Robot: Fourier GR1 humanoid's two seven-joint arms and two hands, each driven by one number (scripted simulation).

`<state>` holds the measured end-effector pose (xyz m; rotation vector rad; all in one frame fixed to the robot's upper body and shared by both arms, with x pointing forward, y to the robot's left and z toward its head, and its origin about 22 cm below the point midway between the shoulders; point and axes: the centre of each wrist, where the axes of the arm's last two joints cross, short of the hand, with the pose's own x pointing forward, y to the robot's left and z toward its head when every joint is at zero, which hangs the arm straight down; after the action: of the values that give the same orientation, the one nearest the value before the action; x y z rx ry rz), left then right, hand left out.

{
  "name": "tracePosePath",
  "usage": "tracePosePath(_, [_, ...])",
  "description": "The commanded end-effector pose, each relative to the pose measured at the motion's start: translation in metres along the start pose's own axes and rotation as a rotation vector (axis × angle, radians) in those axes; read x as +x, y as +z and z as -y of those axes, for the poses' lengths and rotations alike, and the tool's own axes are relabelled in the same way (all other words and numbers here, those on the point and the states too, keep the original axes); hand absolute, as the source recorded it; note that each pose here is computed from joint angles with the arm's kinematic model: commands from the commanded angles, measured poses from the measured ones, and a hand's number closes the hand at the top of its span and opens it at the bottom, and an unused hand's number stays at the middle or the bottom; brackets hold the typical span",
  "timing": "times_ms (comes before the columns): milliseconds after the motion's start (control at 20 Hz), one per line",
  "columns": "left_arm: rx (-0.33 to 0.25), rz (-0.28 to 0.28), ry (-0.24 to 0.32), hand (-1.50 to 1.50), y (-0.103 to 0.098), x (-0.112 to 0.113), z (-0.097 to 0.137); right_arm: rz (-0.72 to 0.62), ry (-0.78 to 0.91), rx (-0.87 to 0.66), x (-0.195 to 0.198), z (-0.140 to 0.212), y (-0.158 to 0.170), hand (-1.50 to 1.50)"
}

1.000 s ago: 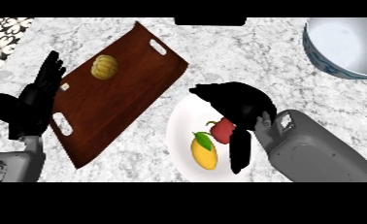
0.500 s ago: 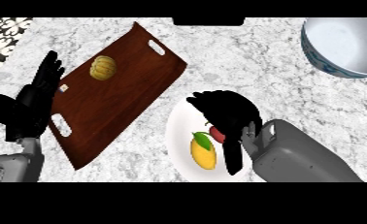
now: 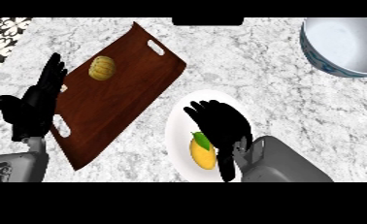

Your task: Pick the lemon from the plate and place it in the bowl

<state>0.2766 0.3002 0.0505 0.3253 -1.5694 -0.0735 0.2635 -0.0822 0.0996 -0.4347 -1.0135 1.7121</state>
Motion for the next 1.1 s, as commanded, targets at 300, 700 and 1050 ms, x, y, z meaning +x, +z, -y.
tracePosePath(300, [0.016, -0.014, 0.003, 0.0, 0.001, -0.002, -0.006, -0.012, -0.018, 0.052, 0.005, -0.02, -0.02, -1.5])
tracePosePath(700, [-0.004, -0.009, 0.002, 0.0, -0.005, -0.003, -0.002, -0.039, 0.008, 0.024, -0.005, -0.043, -0.03, -1.5])
tracePosePath(1050, [-0.002, -0.01, -0.008, 0.0, -0.009, 0.005, -0.029, 0.058, -0.018, 0.082, -0.018, -0.034, -0.051, 1.5])
